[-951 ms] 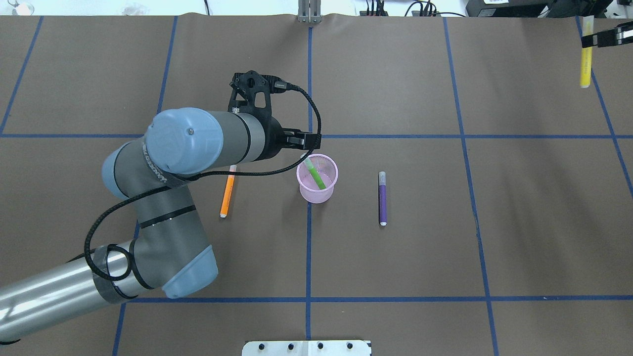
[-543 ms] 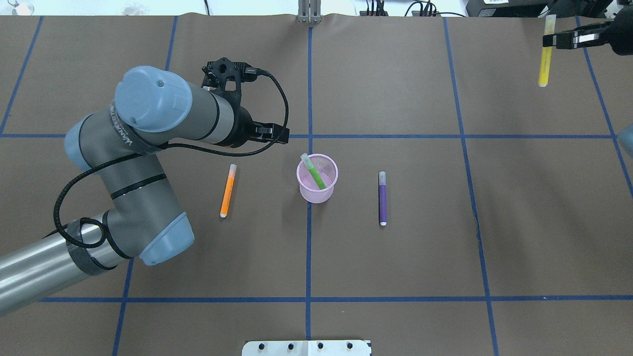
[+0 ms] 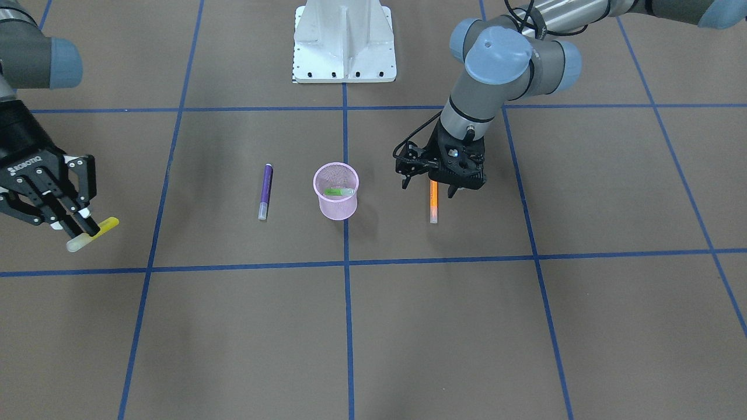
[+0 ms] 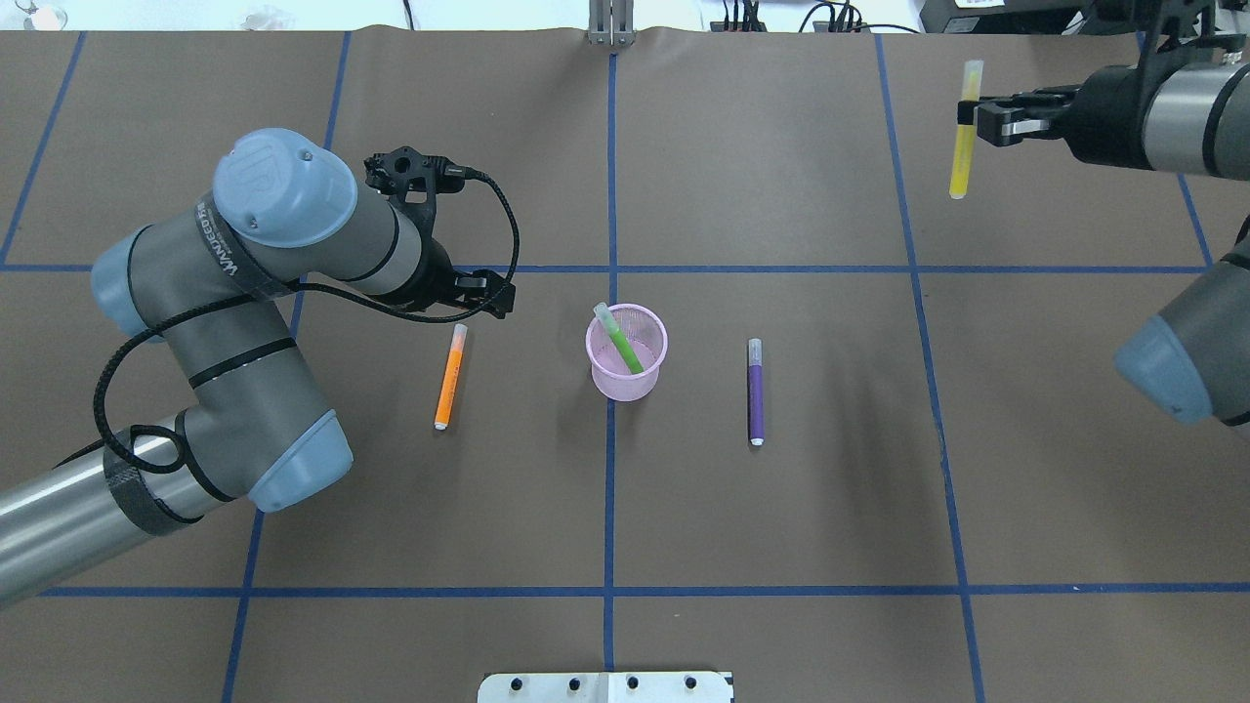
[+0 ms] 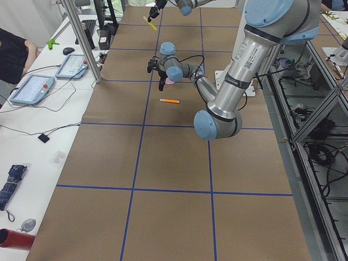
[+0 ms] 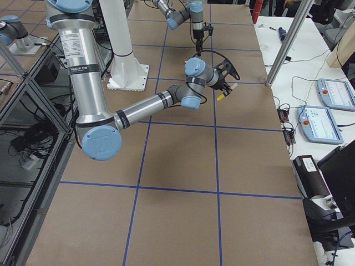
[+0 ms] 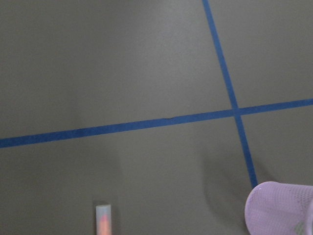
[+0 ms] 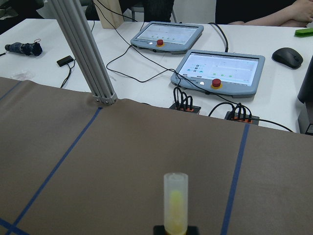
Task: Collect pens into pen holder
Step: 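Move left gripper to orange marker while right gripper lifts yellow highlighter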
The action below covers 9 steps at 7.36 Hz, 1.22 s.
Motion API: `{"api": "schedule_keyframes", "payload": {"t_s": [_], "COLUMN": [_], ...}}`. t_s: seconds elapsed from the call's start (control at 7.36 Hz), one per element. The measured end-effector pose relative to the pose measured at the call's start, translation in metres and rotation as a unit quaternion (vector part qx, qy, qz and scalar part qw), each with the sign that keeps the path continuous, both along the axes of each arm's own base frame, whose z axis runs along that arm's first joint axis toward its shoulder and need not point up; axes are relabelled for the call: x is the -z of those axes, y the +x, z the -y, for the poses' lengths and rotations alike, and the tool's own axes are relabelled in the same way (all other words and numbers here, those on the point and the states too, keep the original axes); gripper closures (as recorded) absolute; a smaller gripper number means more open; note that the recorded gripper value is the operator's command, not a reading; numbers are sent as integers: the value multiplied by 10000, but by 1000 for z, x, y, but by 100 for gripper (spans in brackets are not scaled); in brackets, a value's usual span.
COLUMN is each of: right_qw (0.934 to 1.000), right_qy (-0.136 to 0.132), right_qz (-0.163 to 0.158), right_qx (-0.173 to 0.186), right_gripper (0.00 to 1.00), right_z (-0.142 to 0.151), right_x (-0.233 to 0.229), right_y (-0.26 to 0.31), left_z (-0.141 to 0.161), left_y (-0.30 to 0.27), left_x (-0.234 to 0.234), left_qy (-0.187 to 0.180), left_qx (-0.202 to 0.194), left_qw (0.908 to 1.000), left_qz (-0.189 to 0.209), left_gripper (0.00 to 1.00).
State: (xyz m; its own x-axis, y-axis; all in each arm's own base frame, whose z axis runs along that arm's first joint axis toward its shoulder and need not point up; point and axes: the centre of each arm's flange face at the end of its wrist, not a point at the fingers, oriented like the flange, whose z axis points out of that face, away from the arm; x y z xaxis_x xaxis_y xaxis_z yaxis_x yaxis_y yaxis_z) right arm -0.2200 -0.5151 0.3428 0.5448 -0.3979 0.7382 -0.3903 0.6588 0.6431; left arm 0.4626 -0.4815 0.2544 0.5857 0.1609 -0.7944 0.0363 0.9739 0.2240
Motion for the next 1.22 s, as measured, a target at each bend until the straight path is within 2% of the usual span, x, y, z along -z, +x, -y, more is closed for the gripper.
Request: {"api": "schedule_keyframes", "payload": {"t_s": [0.68,0.82,1.09,1.22], "right_qw": [9979,9973,9966,9963], "right_qy": [493,552,642,667], "right_qz": [404,461,522,532], "right_qx": [-151,-125,-20,47], "right_gripper": [100,100,100,100], "right_z": [-34,-38,-44,-48], "right_x": [48,57,70,73], "right_y": [-91,-101,-116,-124], "left_z": [15,16,19,22], "left_y": [23,25,31,38], "left_x": [-46,-50,-54,-53], "left_qy": [-229,-244,-272,-286], "left_qx": [-161,-173,-184,-190], "left_qw": [9982,9980,9977,9975], "left_qz": [522,556,597,615], "left_gripper": [2,7,8,12]}}
